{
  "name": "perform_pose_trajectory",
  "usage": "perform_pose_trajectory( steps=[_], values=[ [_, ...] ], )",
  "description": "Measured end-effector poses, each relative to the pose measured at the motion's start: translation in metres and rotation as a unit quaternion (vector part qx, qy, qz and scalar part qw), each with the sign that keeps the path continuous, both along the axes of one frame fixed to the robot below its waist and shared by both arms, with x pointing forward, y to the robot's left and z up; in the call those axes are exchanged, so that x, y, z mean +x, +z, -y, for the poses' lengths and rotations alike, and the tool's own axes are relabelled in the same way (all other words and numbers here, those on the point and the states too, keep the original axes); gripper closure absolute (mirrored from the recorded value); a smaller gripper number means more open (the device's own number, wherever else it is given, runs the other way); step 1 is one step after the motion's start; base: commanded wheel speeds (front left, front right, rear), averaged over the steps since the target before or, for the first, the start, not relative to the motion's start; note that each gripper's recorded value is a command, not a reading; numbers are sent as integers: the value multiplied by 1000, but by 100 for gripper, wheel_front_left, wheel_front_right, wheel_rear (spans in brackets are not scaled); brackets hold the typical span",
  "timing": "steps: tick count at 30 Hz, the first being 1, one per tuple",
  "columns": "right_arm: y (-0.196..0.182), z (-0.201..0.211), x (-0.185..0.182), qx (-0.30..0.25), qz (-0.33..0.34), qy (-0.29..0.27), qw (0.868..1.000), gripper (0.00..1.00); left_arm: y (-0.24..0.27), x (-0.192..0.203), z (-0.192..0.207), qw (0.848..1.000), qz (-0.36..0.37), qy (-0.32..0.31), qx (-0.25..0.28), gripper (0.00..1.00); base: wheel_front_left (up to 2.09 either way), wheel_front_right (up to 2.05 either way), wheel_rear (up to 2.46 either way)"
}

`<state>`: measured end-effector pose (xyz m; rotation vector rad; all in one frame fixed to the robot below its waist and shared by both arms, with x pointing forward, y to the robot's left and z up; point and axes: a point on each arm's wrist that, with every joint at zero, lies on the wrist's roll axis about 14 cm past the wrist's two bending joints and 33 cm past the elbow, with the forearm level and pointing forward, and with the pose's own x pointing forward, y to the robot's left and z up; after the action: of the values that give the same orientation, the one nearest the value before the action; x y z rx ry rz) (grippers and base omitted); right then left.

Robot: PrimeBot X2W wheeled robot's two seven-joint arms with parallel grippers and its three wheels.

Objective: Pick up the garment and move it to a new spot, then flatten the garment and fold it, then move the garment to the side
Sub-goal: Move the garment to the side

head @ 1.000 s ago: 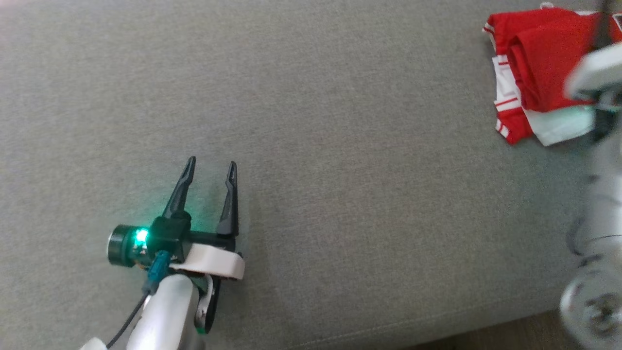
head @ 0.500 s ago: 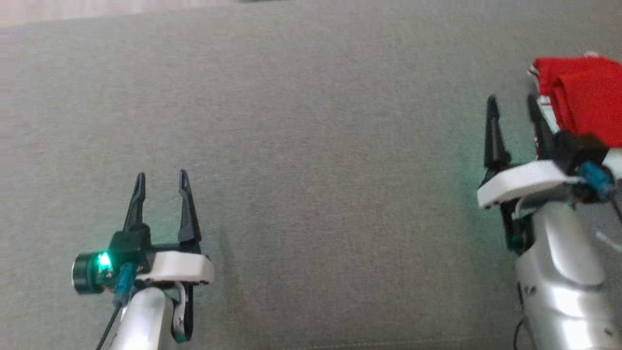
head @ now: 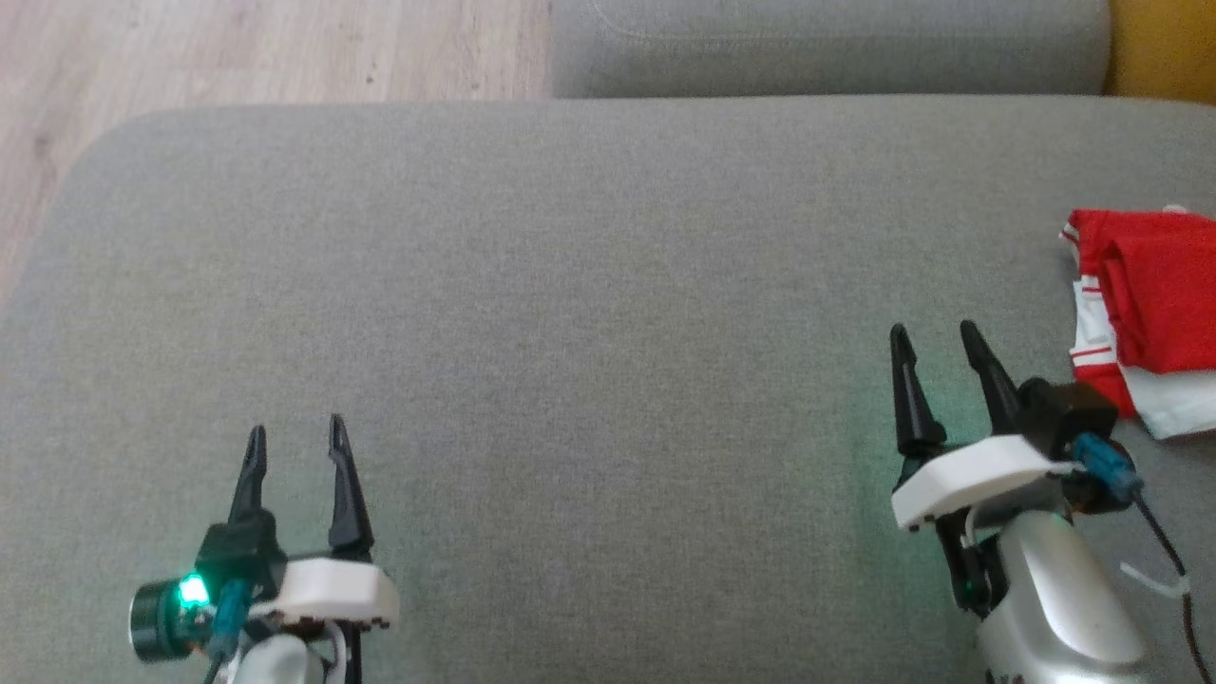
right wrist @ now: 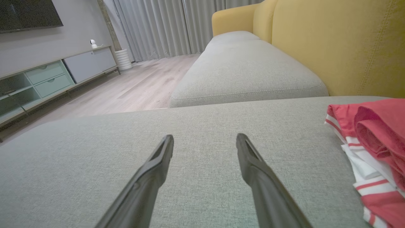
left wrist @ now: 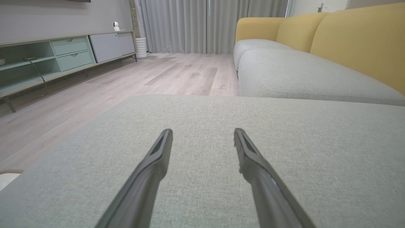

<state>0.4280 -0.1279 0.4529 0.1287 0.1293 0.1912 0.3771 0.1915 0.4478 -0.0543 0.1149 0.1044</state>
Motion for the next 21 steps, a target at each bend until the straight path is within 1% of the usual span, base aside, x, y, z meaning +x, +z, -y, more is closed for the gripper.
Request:
perform_pose_trajectory(
  steps=[3,11,21],
  values=[
    [3,-2,-5,0,5,3,1000,0,0,-6,-1,1000,0,1,-1,0,0,0,0],
    [6,7,-24,8,9,-10,1000,0,-1,-21,2,1000,1,-7,-10,0,0,0,0],
    [9,16,-30,8,13,-22,1000,0,3,-20,9,1000,7,-23,-13,0,0,0,0]
  ],
)
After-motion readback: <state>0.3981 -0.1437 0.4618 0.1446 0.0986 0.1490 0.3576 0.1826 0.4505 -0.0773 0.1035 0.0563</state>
